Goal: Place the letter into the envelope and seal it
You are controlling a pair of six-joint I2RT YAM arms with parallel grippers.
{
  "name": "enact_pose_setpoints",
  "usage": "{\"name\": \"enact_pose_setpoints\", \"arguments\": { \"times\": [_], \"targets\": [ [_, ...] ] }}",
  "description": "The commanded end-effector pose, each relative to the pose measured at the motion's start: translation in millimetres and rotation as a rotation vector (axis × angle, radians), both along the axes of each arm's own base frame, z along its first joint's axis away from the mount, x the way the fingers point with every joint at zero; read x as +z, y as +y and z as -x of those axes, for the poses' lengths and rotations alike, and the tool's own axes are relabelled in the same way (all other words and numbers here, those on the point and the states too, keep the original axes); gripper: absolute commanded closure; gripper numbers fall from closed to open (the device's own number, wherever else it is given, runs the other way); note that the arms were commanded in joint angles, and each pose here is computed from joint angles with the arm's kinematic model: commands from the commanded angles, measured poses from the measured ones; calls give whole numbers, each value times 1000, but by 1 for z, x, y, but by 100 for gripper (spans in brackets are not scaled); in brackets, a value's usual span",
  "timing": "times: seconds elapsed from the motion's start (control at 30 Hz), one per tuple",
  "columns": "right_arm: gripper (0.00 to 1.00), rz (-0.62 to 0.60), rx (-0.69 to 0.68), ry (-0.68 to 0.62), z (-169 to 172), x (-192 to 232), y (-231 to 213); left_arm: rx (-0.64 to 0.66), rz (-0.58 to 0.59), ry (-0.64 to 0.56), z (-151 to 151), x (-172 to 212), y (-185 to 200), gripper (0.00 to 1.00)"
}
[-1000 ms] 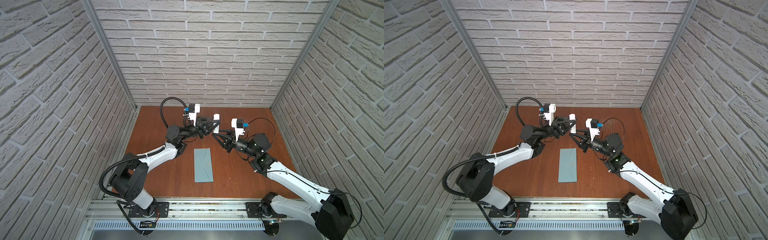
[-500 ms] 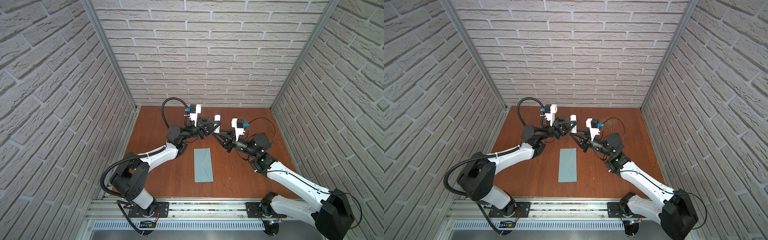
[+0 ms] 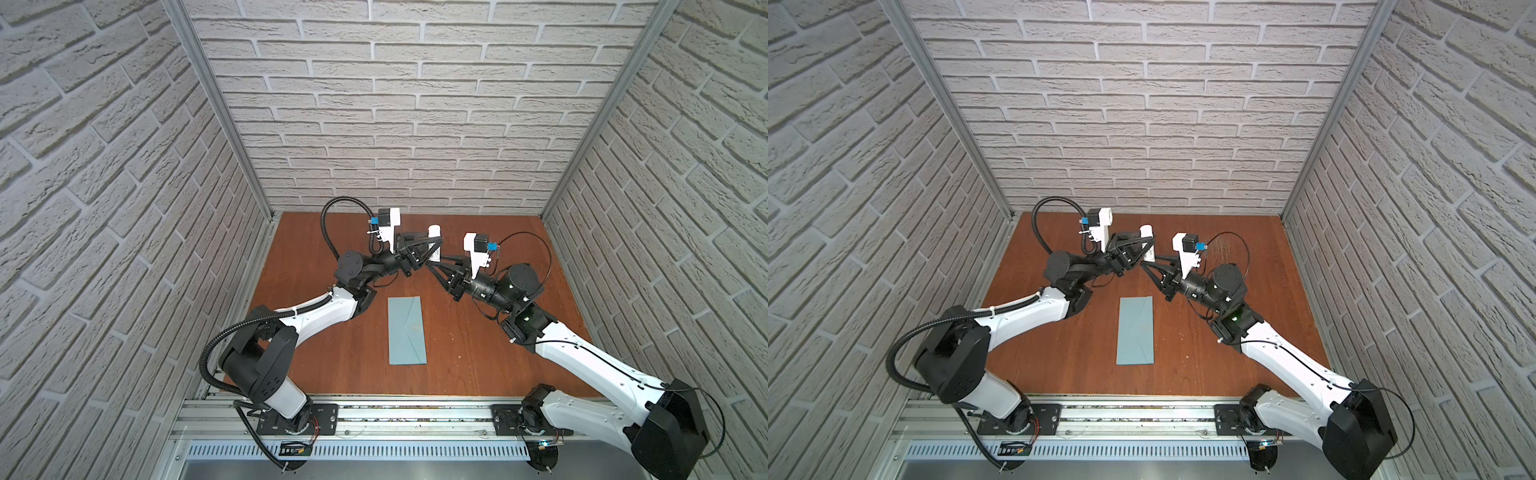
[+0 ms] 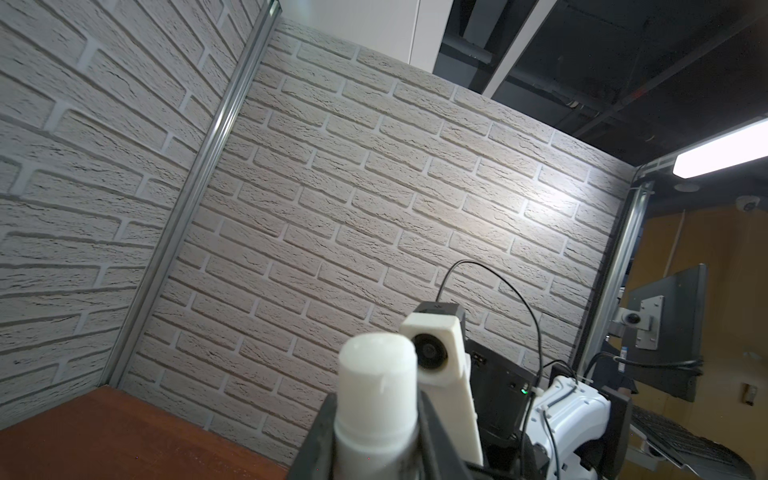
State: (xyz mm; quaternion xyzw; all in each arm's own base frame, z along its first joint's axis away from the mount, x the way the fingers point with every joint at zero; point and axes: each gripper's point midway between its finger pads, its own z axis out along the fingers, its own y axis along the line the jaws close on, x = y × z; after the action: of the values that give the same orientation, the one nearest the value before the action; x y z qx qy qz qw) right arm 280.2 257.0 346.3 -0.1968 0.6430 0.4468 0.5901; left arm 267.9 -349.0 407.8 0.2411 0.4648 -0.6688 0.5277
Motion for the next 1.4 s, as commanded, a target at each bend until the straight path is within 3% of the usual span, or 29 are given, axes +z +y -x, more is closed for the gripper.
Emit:
{"name": "enact_pose_setpoints", "arguments": {
  "times": [0.0,0.23,0.77,0.9,1.07,1.2,1.37],
  "targets": [
    [94,-54,-126,-159,19,60,-12,150,-90,3,-12,-21,-5,100],
    [94,40,-366,-172,30,79,-20,226,-121,9,-5,-31,-19,100],
    [94,301,-641,-182,30,70,7,337,-144,59,-11,-55,-32,100],
    [92,311,-640,-180,30,63,9,347,-154,42,-12,-54,-33,100],
    [72,352,-614,-204,33,52,6,361,-146,11,-17,-41,-21,100],
    [64,414,-541,-191,33,35,3,332,-114,-12,-24,-22,-6,100],
    [56,380,-408,-124,29,15,-14,237,-62,-41,-24,4,9,100]
  ]
}}
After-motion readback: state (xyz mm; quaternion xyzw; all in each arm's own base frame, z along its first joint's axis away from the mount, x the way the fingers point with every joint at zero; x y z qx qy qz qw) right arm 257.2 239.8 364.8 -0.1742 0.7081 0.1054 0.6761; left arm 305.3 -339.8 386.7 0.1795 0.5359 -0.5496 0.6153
